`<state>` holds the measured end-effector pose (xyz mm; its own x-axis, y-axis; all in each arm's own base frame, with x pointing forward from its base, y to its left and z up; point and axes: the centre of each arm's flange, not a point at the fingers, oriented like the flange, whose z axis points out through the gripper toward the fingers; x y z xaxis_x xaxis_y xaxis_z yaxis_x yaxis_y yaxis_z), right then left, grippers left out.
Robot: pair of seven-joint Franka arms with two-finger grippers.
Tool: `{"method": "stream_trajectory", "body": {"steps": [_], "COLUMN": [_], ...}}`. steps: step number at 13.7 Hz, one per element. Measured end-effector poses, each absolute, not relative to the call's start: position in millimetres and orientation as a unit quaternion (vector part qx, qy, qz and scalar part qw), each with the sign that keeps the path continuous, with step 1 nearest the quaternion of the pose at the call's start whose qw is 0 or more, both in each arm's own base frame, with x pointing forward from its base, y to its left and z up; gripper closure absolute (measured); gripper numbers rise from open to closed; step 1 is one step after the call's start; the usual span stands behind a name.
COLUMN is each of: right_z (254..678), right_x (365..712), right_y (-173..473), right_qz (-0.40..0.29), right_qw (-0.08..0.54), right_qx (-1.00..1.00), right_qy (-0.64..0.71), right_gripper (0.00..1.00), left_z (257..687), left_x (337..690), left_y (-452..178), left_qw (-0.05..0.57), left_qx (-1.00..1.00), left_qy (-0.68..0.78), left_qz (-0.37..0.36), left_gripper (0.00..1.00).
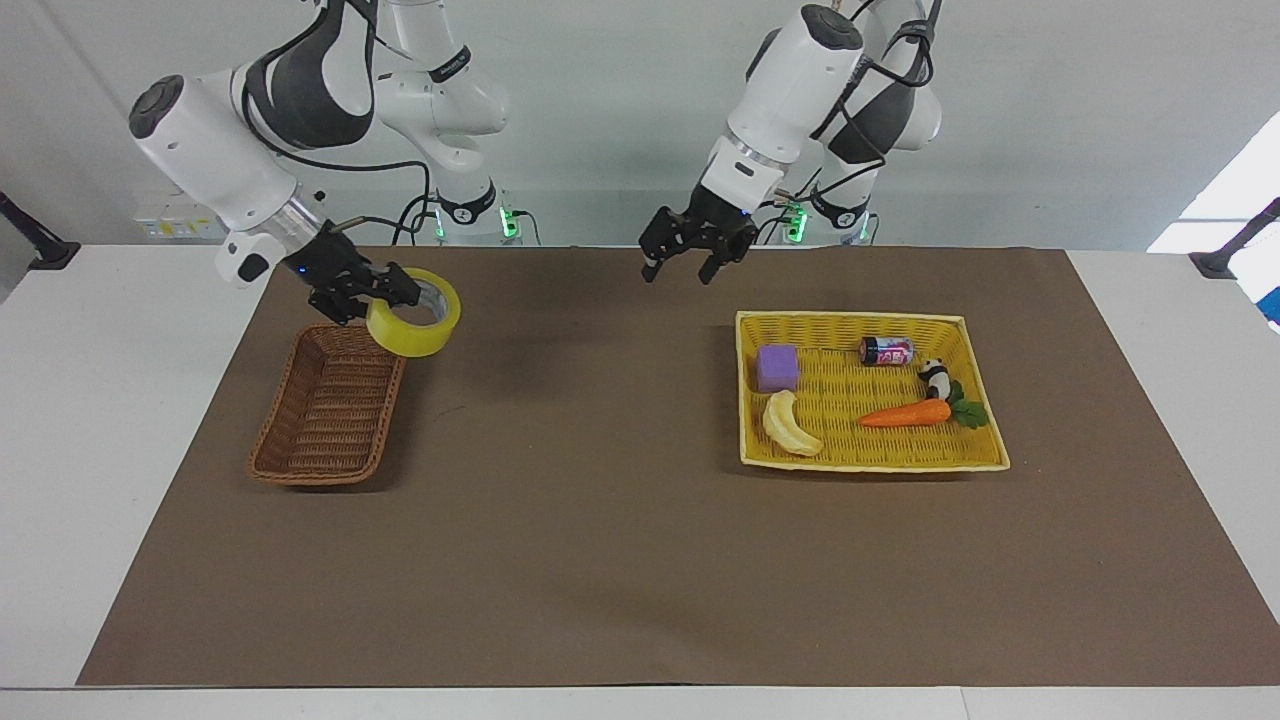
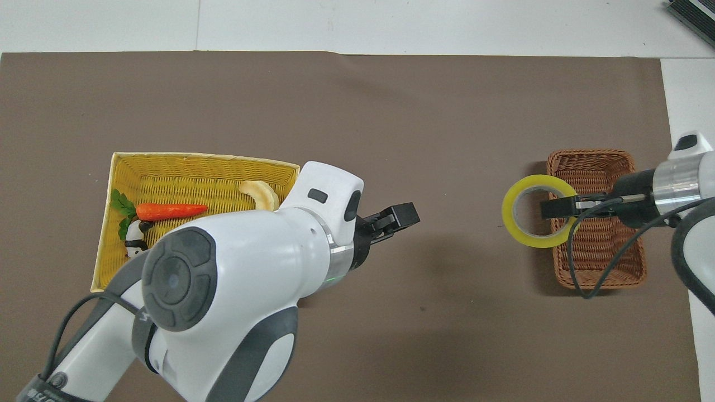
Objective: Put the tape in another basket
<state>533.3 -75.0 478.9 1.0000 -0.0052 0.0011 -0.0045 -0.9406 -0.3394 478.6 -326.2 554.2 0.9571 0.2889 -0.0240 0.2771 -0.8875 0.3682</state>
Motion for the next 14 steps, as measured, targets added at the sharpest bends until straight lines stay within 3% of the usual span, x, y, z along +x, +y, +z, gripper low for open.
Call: {"method": "stream_trajectory", "body": {"steps": [3, 7, 11, 14], "right_z": [429, 381, 350, 335], "right_x": [541, 547, 546, 547], "right_y": [-139, -170, -193, -194], "right_qz": [-0.004, -0.002, -0.006, 0.001], "right_qw": [0.17, 0.187, 0.204, 0.208], "right_qx": [-0.985, -0.981, -0.978, -0.977], "right_qy": [0.022, 0.041, 0.049, 0.053], "right_gripper": [0.94, 0.94, 0.94, 0.94], "left_z": [547, 541, 550, 575], "left_x": [516, 545, 554, 553], "left_y": [-248, -150, -59, -35], "left_qw": [0.162, 0.146, 0.08, 0.022], "left_qx": [0.978, 0.987, 0.996, 0.997], "left_qy": [0.132, 0.07, -0.037, -0.071], "left_qz": [0.01, 0.012, 0.011, -0.002], "left_gripper": [0.0, 0.0, 0.0, 0.0]}}
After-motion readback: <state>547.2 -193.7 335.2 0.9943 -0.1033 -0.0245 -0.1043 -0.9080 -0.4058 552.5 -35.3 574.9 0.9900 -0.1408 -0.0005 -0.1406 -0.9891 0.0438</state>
